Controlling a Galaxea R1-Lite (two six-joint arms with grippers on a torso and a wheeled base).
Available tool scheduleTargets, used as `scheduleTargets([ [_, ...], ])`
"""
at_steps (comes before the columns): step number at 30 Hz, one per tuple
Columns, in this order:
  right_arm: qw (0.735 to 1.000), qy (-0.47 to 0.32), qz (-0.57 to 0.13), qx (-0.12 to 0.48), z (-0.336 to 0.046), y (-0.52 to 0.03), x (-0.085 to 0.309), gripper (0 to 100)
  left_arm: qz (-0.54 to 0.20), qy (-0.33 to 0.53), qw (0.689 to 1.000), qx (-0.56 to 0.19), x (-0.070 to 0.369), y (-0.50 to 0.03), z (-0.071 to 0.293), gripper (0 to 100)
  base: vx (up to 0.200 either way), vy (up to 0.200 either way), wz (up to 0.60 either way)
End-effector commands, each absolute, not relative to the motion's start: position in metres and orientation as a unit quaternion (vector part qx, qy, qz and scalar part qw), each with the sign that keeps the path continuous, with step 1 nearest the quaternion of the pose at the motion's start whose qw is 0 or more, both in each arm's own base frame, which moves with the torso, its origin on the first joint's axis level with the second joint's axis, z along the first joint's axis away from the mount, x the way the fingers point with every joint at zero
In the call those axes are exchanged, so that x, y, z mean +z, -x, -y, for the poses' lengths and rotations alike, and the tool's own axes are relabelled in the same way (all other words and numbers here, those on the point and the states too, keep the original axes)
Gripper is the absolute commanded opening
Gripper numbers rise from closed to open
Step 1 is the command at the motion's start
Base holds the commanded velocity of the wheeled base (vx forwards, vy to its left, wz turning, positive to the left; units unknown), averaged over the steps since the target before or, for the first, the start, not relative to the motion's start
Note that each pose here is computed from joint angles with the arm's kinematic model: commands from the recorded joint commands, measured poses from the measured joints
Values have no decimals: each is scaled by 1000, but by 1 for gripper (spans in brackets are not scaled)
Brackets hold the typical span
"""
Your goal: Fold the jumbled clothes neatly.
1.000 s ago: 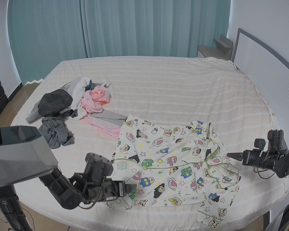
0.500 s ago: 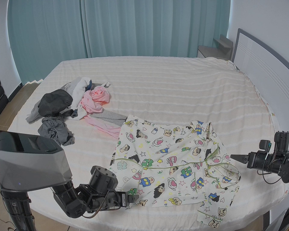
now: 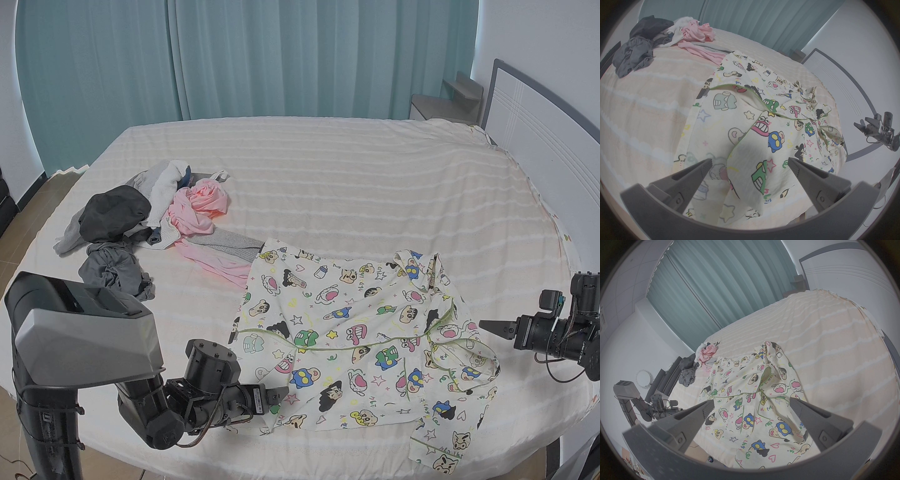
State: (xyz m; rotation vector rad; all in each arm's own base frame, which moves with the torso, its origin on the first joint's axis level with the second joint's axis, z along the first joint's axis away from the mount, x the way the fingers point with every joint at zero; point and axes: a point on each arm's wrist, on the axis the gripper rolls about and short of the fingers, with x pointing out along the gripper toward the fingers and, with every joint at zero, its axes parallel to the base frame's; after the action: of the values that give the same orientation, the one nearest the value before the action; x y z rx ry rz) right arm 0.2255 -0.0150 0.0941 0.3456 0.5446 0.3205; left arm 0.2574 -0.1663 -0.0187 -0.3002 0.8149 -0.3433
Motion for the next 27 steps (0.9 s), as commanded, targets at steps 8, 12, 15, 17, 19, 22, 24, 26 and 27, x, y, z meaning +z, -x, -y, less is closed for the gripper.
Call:
scheduleTargets([
  [8, 936, -169, -266, 157, 15, -226, 94, 100, -392, 176, 890, -156, -35, -265, 171, 100, 0, 0, 0],
  [12, 936, -169, -266, 157, 15, -226, 94, 100, -395, 181, 888, -152, -38, -266, 171, 100, 0, 0, 0],
  [15, 936, -169, -265, 157, 15, -226, 95, 100, -396, 181, 887, -150, -39, -266, 171, 0, 0, 0, 0],
  [17, 936, -169, -265, 157, 15, -226, 95, 100, -396, 187, 887, -149, -39, -266, 171, 0, 0, 0, 0],
  [19, 936, -169, -265, 157, 15, -226, 95, 100, -396, 194, 886, -144, -38, -267, 172, 0, 0, 0, 0],
  [22, 936, -169, -267, 157, 15, -226, 94, 100, -399, 194, 885, -143, -39, -265, 171, 0, 0, 0, 0],
  [24, 936, -169, -266, 157, 15, -226, 94, 100, -400, 194, 885, -140, -39, -264, 170, 0, 0, 0, 0],
  [26, 936, -169, -266, 157, 15, -226, 94, 100, -399, 194, 885, -138, -39, -264, 169, 0, 0, 0, 0],
  [27, 936, -169, -266, 157, 15, -226, 94, 100, -399, 194, 885, -139, -39, -264, 170, 0, 0, 0, 0],
])
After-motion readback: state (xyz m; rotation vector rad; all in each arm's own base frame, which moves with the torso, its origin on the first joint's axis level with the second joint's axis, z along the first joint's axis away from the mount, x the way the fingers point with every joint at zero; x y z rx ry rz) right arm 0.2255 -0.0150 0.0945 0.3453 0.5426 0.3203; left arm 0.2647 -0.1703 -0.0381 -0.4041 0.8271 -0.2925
